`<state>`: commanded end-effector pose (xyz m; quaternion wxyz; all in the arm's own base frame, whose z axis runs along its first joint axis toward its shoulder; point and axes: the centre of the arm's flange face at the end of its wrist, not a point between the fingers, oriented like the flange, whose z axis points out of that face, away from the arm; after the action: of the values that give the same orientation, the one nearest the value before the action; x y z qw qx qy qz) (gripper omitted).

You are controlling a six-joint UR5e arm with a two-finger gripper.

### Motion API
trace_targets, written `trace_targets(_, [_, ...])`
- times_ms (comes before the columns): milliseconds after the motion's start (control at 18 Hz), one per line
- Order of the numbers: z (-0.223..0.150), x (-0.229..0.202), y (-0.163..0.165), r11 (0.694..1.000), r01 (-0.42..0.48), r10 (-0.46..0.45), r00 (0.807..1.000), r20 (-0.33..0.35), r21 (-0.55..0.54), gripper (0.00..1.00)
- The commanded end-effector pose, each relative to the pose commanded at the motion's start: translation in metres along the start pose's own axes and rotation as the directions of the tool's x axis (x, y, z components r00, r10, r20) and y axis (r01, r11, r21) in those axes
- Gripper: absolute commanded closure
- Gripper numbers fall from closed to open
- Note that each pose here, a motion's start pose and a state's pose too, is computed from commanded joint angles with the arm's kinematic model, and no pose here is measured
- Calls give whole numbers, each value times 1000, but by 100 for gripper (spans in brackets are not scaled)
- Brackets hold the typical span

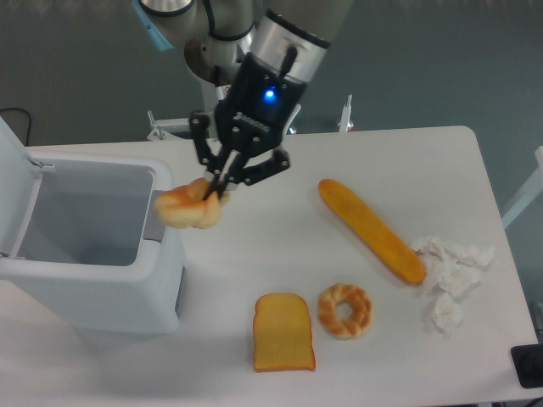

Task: Place the round bread in the trash can
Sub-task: 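Carry the held bread over the open white trash can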

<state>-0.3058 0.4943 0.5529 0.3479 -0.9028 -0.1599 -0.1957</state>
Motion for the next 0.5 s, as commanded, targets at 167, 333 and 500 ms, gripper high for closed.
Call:
trace_targets(167, [12, 13, 1, 1000, 8, -9, 1000, -23, -16, 90])
trace_targets(333, [30, 29, 8, 999, -3, 0, 999, -47, -46, 89])
trace_targets(500, [41, 41, 9, 998, -27, 24, 998, -63, -58, 85])
